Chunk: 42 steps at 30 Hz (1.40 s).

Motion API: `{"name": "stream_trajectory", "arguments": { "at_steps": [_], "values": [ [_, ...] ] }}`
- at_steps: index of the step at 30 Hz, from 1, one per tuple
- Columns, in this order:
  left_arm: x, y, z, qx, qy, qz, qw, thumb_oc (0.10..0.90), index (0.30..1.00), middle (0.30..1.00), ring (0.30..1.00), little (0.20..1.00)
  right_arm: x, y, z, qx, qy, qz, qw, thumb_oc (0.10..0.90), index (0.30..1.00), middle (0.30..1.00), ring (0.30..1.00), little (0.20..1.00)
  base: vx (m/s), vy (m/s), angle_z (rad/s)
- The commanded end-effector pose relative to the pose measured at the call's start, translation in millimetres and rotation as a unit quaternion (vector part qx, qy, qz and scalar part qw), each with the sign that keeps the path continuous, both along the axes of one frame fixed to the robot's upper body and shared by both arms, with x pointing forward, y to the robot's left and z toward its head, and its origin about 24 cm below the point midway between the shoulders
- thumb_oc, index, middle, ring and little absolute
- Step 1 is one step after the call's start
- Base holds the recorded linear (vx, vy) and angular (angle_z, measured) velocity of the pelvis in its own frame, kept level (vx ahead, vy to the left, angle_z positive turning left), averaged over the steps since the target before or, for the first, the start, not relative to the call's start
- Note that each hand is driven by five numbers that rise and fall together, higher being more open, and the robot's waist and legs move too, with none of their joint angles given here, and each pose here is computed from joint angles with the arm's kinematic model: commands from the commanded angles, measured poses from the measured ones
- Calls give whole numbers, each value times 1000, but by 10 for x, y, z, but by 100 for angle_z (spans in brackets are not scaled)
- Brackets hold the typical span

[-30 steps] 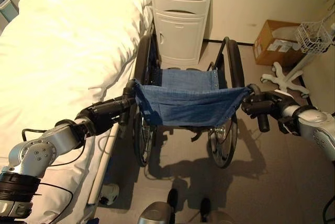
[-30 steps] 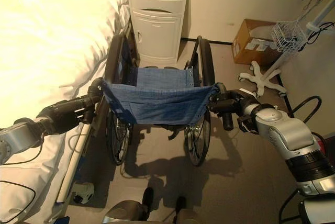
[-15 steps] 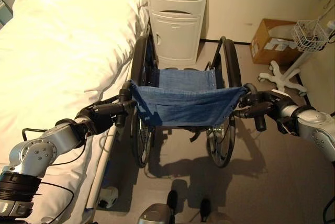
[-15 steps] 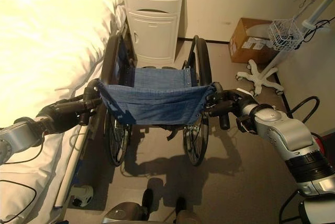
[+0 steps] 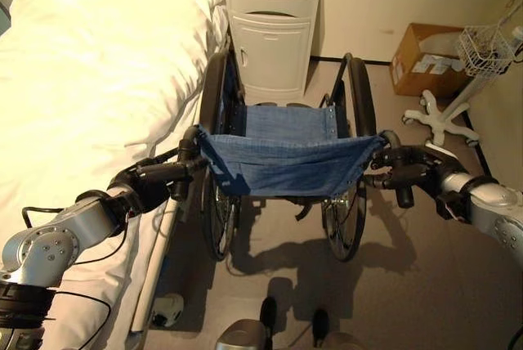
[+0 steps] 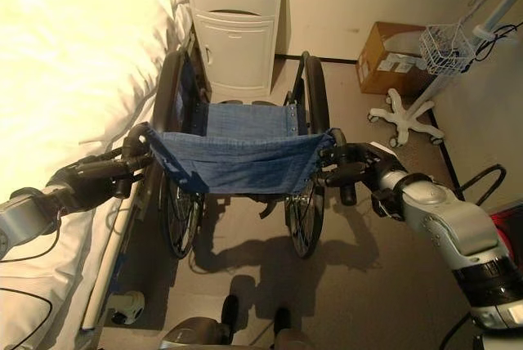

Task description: Push the wheelchair next to the bed

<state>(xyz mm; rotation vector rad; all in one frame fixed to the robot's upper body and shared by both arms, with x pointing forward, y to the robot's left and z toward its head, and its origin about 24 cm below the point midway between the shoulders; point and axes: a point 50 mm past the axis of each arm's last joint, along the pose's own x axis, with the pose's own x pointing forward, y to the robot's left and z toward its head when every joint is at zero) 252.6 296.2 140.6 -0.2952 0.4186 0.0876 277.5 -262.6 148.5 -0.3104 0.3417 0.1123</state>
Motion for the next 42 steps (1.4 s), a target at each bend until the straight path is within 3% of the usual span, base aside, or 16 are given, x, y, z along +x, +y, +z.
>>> {"name": "stream_trajectory", "arguments": {
  "at_steps": [1, 9, 23, 32, 36, 42],
  "values": [
    [-40, 549, 953, 47, -228, 130, 964, 800, 900, 900, 900, 900, -133, -512, 1062, -108, -253, -110, 955, 800, 900, 900, 900, 900, 0, 0, 0],
    [-150, 696, 992, 62, -233, 153, 958, 800, 900, 900, 900, 900, -354, -825, 1167, -177, -274, -200, 924, 800, 900, 900, 900, 900, -7, -6, 1],
    [-259, 776, 910, 55, -228, 167, 958, 800, 900, 900, 900, 900, -616, -1076, 1088, -80, -333, -313, 886, 800, 900, 900, 900, 900, -22, -24, -9],
    [-317, 767, 772, 67, -207, 166, 962, 800, 900, 900, 900, 900, -631, -1096, 887, -62, -301, -304, 902, 800, 900, 900, 900, 900, -16, -18, -6],
    [-372, 788, 561, 80, -174, 179, 965, 800, 900, 900, 900, 900, -658, -1127, 706, -57, -271, -314, 908, 800, 900, 900, 900, 900, 0, 0, 0],
    [-534, 654, -239, -32, -20, 190, 981, 800, 900, 900, 900, 900, -781, -1273, 125, -35, -172, -369, 913, 800, 900, 900, 900, 900, 0, 0, 0]
  ]
}}
